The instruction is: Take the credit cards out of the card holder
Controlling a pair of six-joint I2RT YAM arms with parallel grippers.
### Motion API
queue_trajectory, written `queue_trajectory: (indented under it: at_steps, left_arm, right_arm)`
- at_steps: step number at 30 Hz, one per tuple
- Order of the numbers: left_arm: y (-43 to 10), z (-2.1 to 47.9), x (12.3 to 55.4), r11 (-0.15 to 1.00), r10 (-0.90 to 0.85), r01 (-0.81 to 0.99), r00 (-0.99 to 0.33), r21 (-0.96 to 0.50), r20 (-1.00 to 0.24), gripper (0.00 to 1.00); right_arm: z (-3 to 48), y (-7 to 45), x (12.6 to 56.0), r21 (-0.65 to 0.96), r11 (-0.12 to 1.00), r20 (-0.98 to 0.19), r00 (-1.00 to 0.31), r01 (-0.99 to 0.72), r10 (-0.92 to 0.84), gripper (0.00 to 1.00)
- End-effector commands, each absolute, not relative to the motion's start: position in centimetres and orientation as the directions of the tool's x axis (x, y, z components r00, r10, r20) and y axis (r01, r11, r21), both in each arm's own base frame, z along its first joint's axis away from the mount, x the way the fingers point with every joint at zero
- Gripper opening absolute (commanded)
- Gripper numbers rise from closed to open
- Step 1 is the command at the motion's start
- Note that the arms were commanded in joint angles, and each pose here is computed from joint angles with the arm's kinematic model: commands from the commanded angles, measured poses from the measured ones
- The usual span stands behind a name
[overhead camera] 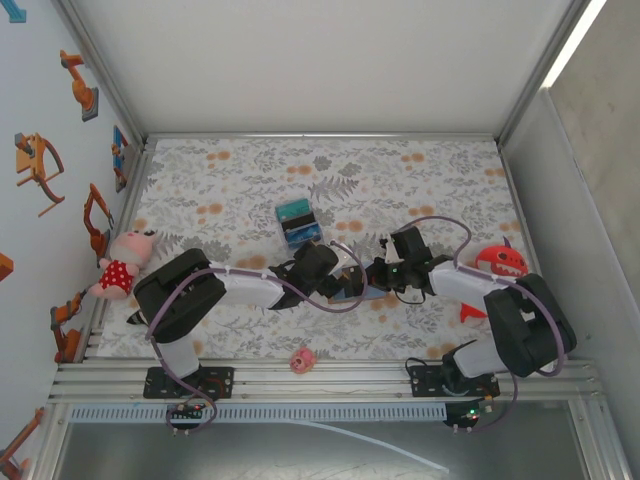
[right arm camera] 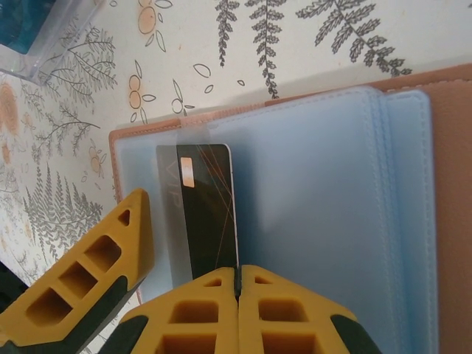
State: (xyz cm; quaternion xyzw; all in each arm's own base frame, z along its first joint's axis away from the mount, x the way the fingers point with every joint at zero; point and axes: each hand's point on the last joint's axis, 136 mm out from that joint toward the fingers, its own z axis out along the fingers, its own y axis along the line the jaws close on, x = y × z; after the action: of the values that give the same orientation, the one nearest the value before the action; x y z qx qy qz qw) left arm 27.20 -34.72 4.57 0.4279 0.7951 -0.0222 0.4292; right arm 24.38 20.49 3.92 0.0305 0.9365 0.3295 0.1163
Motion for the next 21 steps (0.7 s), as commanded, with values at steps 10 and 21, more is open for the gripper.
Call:
queue_trajectory:
  at_steps: [10,21]
  left_arm:
    - [-35.0,3.7,26.8,0.601,0.695,0.719,-0.254,0.349,-0.672,0.97]
    - [-35.1,3.5,26.7,0.601,0.695,0.72,-0.256,0.346,-0.672,0.97]
  right_arm:
    - [6.0,21.4,25.1,0.675,0.735,-0.24,-0.962,-0.066,0.134,0.11]
    - [5.9,22.8,24.9,0.744,0.663,-0.219,-0.968,-0.085,0.122,0.18]
